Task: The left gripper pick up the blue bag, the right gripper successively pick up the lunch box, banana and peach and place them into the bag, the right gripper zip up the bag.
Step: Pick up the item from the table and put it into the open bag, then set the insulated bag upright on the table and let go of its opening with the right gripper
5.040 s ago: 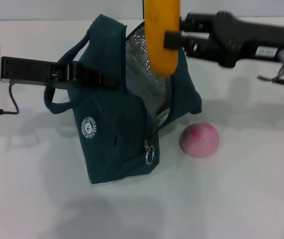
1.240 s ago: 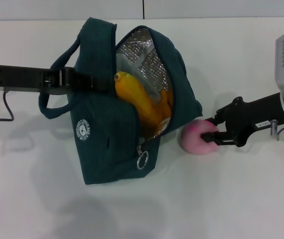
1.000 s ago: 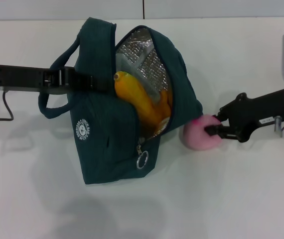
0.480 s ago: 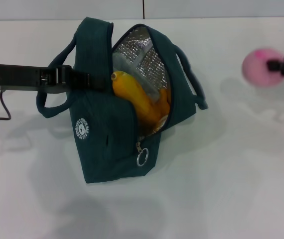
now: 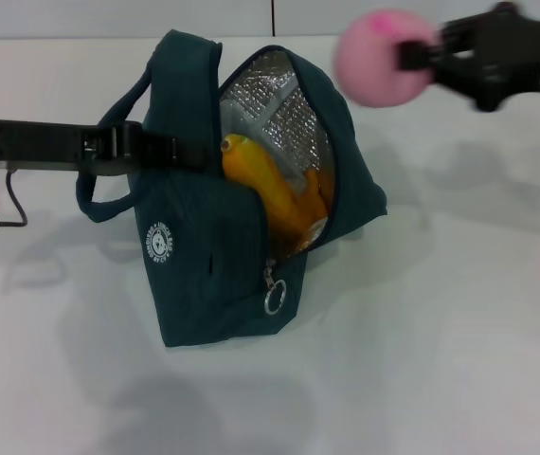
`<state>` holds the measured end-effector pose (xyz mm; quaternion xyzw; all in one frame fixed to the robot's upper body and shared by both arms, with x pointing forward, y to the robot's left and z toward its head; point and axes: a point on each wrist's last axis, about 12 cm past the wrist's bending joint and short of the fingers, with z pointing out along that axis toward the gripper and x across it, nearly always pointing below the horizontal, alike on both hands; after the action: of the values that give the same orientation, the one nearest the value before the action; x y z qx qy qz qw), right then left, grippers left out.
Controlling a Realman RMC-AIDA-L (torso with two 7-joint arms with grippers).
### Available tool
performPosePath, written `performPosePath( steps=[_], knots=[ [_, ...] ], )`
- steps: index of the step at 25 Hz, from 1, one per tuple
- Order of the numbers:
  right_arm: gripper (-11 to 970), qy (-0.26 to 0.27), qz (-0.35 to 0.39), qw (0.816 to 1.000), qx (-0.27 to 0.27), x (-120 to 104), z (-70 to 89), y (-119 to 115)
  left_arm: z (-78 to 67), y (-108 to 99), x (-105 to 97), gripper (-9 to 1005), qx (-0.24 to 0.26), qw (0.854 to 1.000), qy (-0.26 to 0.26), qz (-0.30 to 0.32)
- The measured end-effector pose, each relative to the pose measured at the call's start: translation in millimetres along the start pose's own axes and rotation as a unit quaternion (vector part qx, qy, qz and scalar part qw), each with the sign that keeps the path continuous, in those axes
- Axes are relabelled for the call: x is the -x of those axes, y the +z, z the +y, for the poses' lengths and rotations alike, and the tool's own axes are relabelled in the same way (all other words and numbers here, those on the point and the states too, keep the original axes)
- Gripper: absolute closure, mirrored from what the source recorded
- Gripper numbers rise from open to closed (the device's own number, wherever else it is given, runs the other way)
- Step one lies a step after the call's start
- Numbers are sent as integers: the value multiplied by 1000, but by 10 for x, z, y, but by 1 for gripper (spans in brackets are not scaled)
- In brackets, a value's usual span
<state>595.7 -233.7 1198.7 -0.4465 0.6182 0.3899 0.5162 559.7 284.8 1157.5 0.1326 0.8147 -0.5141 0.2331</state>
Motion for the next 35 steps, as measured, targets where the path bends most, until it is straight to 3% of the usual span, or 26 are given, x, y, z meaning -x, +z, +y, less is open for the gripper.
performPosePath(
  steps=[6, 15, 27, 35],
  knots=[
    [919, -4, 9, 999, 49, 40, 32, 521, -3, 0, 3, 960, -1, 1000, 1, 0],
    [864, 0, 62, 996, 62, -55, 54, 893, -4, 7, 0, 959, -2, 1000, 2, 1],
    [761, 1, 63, 996, 57, -28, 35, 889, 12, 1, -31, 959, -2, 1000, -3, -1],
    [465, -3, 52, 998, 46, 32, 16, 778, 16, -3, -39, 960, -1, 1000, 1, -1]
  ],
)
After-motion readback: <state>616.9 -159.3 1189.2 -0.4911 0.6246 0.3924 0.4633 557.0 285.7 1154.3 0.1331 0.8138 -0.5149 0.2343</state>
